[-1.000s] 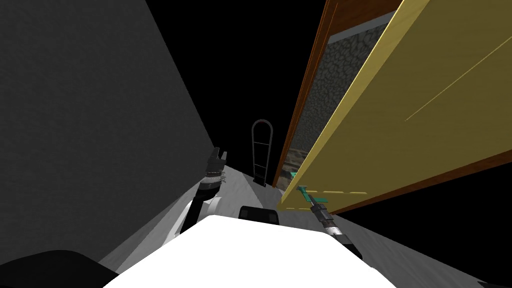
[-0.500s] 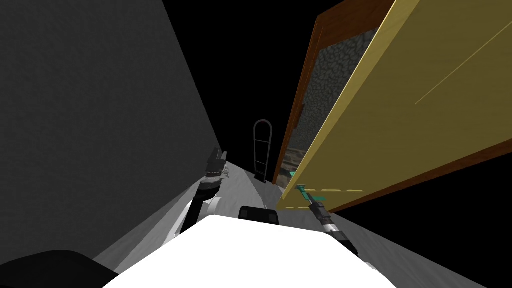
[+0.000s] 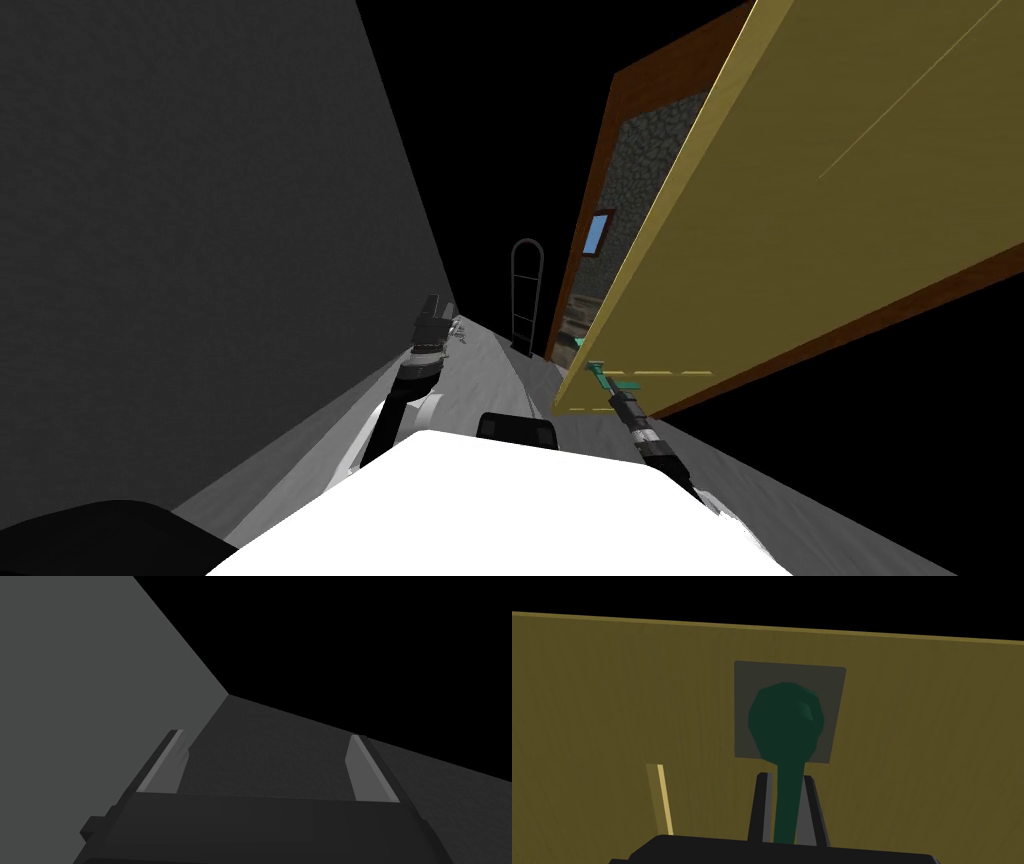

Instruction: Pull the door open

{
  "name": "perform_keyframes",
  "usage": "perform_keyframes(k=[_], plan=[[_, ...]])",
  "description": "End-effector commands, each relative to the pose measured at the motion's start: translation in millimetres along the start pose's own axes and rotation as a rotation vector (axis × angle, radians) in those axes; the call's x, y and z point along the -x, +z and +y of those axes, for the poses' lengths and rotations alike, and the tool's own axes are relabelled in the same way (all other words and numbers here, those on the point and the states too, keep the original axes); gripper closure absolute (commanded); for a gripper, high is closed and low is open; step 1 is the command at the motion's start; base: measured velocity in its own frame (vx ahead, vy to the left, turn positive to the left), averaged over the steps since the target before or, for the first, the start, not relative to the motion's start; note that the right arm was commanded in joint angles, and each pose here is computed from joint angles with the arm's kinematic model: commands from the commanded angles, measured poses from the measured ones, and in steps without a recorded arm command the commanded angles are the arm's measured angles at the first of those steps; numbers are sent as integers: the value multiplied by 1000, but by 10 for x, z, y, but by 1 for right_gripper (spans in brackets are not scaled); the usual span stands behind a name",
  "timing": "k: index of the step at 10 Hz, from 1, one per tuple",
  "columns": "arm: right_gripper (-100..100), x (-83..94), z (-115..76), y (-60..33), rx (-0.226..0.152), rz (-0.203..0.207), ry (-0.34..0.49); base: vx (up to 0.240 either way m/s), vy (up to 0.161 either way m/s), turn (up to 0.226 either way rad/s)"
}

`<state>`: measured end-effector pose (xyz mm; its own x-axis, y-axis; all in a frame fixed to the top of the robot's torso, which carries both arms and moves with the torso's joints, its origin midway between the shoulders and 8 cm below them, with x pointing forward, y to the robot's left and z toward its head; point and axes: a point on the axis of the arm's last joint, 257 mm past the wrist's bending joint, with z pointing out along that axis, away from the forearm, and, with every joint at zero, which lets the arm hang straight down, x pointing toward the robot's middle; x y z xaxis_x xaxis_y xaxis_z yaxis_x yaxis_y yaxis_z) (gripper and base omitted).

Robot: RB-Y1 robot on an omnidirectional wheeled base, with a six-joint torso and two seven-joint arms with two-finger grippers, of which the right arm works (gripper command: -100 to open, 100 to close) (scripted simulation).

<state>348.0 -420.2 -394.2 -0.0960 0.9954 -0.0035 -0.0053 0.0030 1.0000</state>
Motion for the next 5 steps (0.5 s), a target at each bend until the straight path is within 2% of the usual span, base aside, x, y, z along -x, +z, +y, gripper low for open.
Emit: perform_keyframes(k=[1, 2, 3, 4, 5], plan=[[100, -82, -28, 80, -5, 5, 5, -192, -70, 75], [100, -80, -33, 75, -7, 4, 5, -90, -50, 9], [100, -121, -27, 186, -5, 5, 4, -134, -74, 97], [100, -148, -25, 257, -4, 4, 4, -195, -85, 175], [100, -148, -25, 257, -4, 4, 4, -149, -54, 71]])
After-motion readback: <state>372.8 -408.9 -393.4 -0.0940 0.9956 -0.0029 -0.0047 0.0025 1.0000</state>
